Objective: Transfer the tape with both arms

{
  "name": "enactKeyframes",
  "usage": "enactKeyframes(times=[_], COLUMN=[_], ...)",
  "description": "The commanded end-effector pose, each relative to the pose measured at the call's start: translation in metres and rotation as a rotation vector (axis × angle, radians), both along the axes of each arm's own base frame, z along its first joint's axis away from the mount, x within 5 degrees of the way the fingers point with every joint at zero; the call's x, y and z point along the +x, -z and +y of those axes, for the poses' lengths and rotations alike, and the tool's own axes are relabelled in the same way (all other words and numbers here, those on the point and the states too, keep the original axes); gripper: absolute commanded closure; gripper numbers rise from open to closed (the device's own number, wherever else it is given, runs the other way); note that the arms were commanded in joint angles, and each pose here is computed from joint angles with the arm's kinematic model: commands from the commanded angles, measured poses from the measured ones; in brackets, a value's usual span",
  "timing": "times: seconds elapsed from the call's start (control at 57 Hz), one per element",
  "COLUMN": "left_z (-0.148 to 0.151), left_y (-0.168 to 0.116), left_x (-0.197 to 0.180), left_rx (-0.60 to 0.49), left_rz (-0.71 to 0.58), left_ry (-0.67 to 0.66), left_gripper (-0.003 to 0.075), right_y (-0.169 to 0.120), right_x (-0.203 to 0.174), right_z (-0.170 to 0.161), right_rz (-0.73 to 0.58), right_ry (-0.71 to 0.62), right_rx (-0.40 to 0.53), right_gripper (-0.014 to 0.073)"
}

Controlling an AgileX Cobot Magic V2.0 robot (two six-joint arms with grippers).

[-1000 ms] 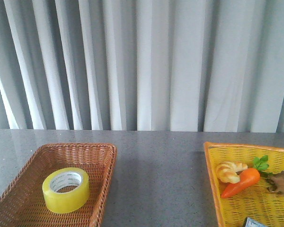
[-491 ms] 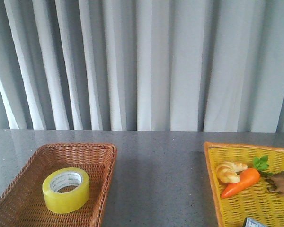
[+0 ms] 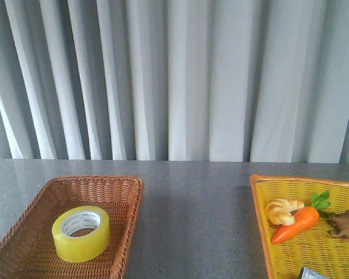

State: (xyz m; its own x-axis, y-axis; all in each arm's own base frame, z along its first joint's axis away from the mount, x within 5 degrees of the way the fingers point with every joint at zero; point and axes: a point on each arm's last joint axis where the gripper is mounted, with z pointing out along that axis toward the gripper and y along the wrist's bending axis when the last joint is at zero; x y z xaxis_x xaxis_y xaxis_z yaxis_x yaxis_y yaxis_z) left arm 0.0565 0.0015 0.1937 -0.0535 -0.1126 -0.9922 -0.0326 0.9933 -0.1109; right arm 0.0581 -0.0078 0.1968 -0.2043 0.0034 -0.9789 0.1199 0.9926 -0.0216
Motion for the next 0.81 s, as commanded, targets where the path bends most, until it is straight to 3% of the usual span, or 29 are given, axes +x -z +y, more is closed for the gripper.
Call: enactKeyframes(times=[0.0, 0.193, 0.421, 0.789], left_z=[0.000, 0.000, 0.000, 0.000], left_y=[-0.009, -0.009, -0.009, -0.009], left_x=[-0.001, -0.001, -0.001, -0.001], left_rx=[-0.010, -0.010, -0.010, -0.010], left_rz=[-0.089, -0.089, -0.089, -0.089], left_ry=[0.000, 0.000, 0.000, 0.000], left_gripper=[0.0726, 0.0726, 0.0726, 0.0726], right_y=[-0.009, 0.003, 0.001, 0.002], right_x=[-0.001, -0.003, -0.002, -0.002], right_z=[0.000, 0.001, 0.004, 0.005], right_rz=[-0.129, -0.177, -0.185, -0.184], right_ry=[-0.004, -0.002, -0.070, -0.070], right_rx=[-0.035, 0.011, -0.043, 0.007], right_gripper=[0.0602, 0.0602, 0.0602, 0.0602])
